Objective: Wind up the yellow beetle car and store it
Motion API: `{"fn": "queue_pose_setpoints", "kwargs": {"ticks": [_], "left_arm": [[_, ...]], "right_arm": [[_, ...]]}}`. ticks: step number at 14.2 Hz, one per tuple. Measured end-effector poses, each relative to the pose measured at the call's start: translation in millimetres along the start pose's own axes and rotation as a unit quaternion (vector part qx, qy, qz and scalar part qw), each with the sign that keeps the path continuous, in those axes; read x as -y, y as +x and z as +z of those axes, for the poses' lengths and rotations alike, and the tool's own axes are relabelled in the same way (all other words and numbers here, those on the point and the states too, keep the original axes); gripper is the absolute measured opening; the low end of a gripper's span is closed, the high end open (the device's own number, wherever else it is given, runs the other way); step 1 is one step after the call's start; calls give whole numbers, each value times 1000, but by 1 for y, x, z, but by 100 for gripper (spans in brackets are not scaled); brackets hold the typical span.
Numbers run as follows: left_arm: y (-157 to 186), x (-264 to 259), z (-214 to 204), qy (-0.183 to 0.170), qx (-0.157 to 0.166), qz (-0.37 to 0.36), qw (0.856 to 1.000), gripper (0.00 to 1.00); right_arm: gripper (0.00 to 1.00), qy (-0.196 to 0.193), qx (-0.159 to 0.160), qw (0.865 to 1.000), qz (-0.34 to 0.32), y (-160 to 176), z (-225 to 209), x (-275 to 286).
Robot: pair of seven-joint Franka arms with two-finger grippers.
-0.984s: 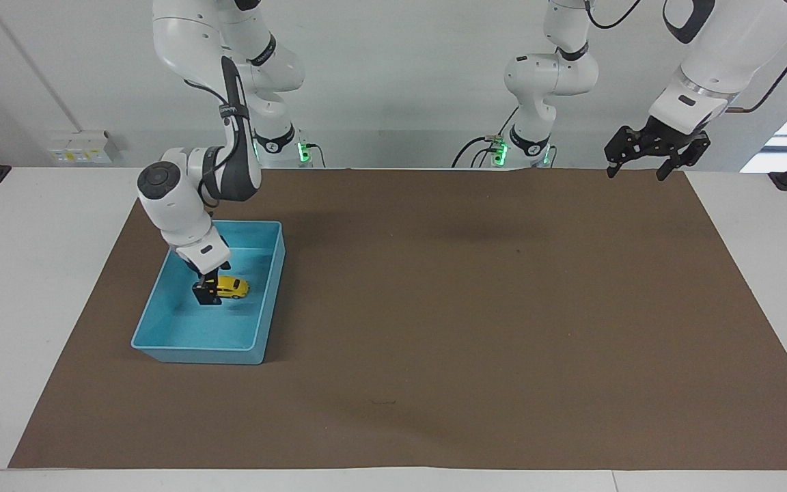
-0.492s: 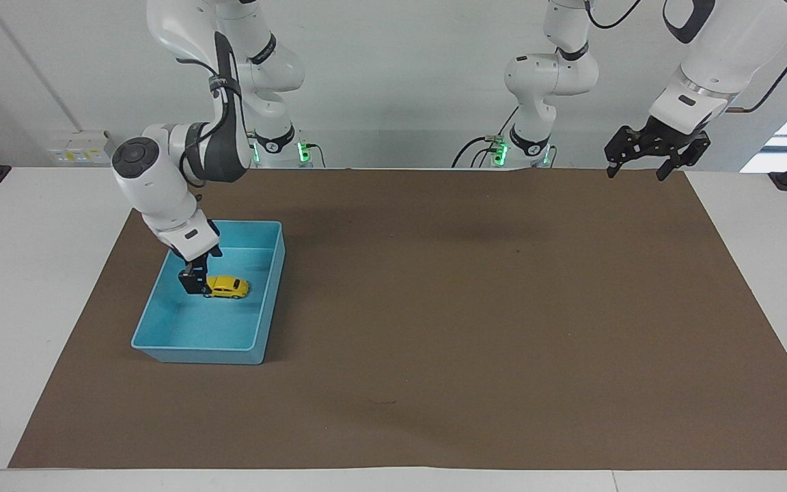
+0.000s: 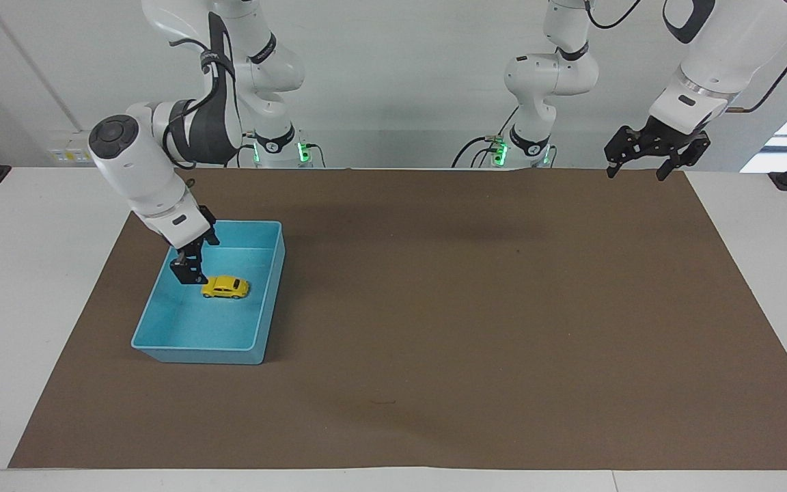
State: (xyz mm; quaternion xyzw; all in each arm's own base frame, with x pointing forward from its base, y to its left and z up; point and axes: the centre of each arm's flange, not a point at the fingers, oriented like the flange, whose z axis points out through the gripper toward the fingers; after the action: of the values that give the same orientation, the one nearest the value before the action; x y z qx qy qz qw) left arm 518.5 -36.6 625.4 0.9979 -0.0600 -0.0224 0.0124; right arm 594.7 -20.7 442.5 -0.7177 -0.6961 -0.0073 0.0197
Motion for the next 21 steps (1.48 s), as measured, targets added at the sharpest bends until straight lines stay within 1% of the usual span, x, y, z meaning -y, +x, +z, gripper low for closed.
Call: {"fn": "queue_pose_setpoints", "kwargs": {"ticks": [3,4,6,9,12,14,16,18,19,21], "left_arm": [[0,0,0,0,0,0,1000,100],[0,0,0,0,0,0,1000,100],[0,0,0,0,0,0,1000,100],[0,0,0,0,0,0,1000,100],[0,0,0,0,0,0,1000,100],[0,0,0,0,0,0,1000,100],[0,0,0,0,0,0,1000,100],[0,0,0,0,0,0,1000,100],[0,0,0,0,0,0,1000,100],[0,0,0,0,0,0,1000,100]], "right_arm": [[100,-7,-1,1000,-2,7,-8,-2],[100,-10,-1,1000,6,8,-15,-2],[100,-12,-2,1000,27,16,-36,1],[100,-20,-2,998,52,36,-72,16],[100,-25,-3,996,85,39,-87,24],[100,-29,-5,992,124,38,-92,25],[100,-38,-9,985,167,39,-101,27],[100,-42,-13,975,218,41,-113,30],[100,-43,-15,967,249,44,-120,33],[100,-40,-19,947,317,47,-132,39]]}}
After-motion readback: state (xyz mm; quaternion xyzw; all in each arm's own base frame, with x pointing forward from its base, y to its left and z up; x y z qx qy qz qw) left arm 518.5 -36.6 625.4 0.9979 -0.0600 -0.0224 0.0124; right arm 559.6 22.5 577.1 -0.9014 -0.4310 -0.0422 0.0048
